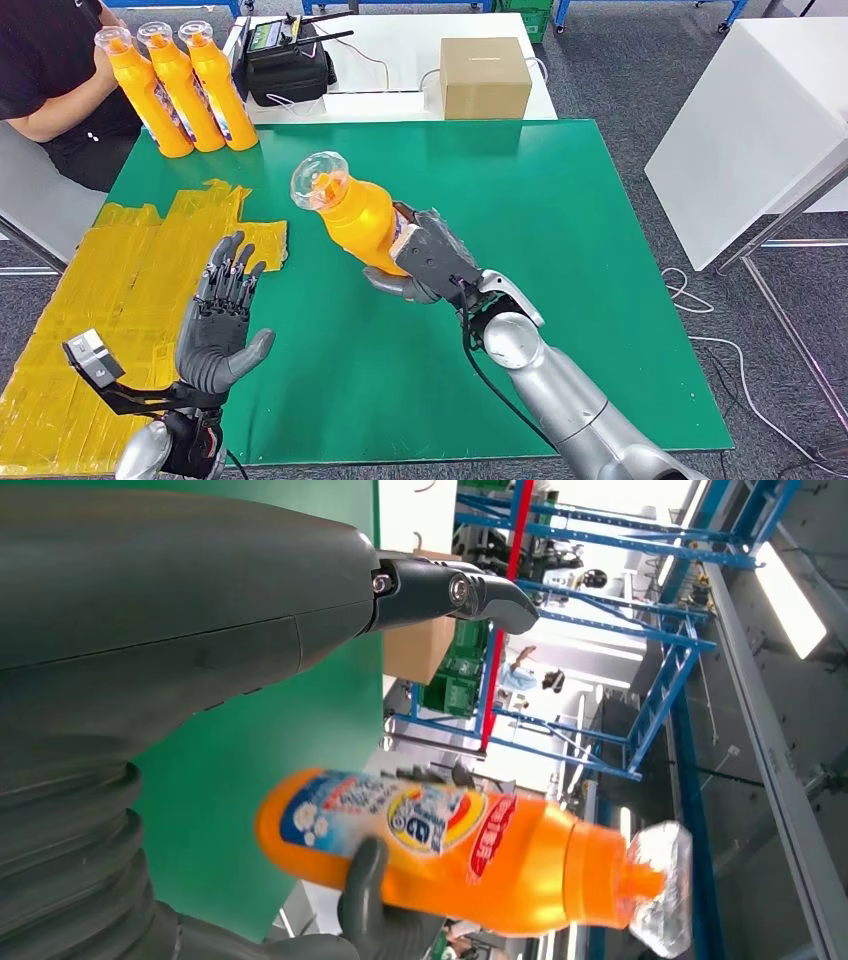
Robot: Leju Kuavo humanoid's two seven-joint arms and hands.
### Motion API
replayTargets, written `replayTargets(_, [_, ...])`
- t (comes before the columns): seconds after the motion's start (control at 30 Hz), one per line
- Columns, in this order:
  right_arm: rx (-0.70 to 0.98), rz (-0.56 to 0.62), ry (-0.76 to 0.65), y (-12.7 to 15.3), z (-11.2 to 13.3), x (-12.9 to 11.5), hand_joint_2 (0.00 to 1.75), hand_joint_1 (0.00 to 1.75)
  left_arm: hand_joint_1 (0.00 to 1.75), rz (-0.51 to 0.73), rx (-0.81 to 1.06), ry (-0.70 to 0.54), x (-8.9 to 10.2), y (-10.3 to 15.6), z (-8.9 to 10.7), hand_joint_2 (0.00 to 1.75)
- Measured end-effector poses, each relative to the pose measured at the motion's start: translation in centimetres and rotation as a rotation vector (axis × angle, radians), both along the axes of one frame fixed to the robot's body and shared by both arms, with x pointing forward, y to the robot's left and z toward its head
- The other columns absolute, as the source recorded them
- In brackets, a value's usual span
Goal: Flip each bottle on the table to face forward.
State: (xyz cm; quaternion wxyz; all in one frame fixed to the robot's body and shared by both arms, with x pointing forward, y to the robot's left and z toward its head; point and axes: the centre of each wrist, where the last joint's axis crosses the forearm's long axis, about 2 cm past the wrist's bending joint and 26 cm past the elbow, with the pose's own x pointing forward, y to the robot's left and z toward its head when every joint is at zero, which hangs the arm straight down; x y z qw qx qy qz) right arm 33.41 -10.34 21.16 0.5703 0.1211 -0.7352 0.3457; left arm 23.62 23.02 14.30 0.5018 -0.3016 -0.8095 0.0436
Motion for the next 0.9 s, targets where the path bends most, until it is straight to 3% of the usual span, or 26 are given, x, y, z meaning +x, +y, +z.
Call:
replayTargets(0.5, [-0.094, 0.119, 0.039, 5.6, 0.1, -0.9, 1.75, 1.75, 0.0, 0.017, -0.025, -0.007, 0.8, 0.0, 0.3, 1.75])
replayTargets(0.9, [-0.212, 0.27, 0.018, 8.2, 0.2, -2.3, 1.75, 1.75, 0.0, 0.066, -0.07, -0.014, 1.0, 1.8, 0.1, 1.75])
